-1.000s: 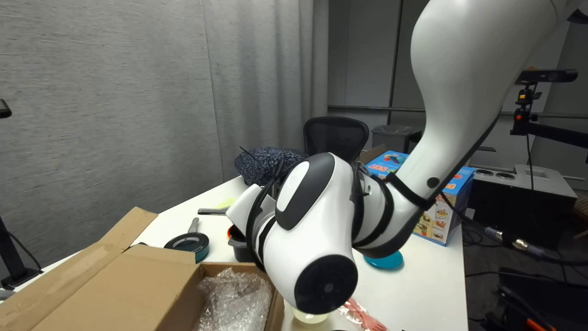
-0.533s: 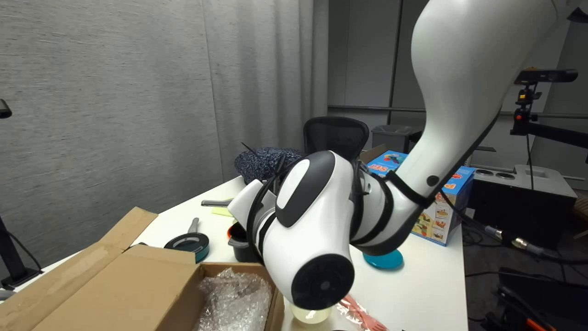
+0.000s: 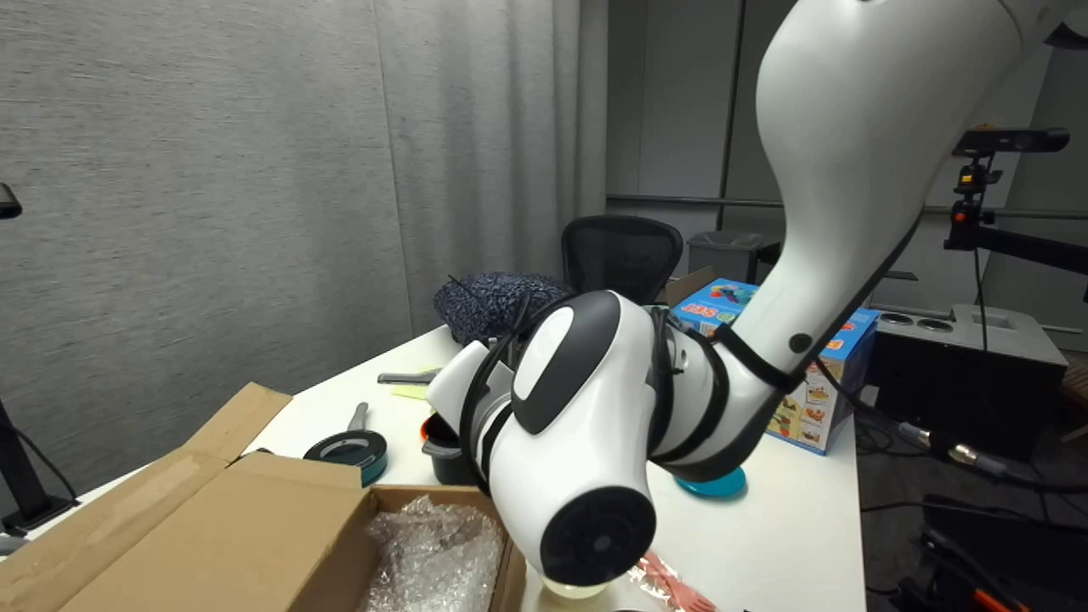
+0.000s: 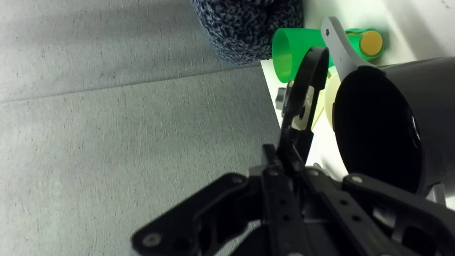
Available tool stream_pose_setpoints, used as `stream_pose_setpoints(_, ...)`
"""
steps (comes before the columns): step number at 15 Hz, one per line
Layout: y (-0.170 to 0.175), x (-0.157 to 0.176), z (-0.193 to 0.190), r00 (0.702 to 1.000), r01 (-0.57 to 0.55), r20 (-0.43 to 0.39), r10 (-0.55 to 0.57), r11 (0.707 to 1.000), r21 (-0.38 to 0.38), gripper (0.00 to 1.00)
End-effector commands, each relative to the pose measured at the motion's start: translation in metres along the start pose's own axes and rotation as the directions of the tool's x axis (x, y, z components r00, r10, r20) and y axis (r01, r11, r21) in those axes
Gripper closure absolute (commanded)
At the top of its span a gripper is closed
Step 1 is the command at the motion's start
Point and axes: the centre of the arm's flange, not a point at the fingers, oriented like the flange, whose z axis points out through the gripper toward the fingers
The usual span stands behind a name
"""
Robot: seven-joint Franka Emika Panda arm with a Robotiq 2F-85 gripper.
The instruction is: Put the lid on the small pot
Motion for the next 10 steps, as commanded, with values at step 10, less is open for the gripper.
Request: stream_pose_setpoints(10,-0.0086,0.0046,-0.0019,1.000,0.015,-0.025,-0.015,1.000,-0.015,0.98)
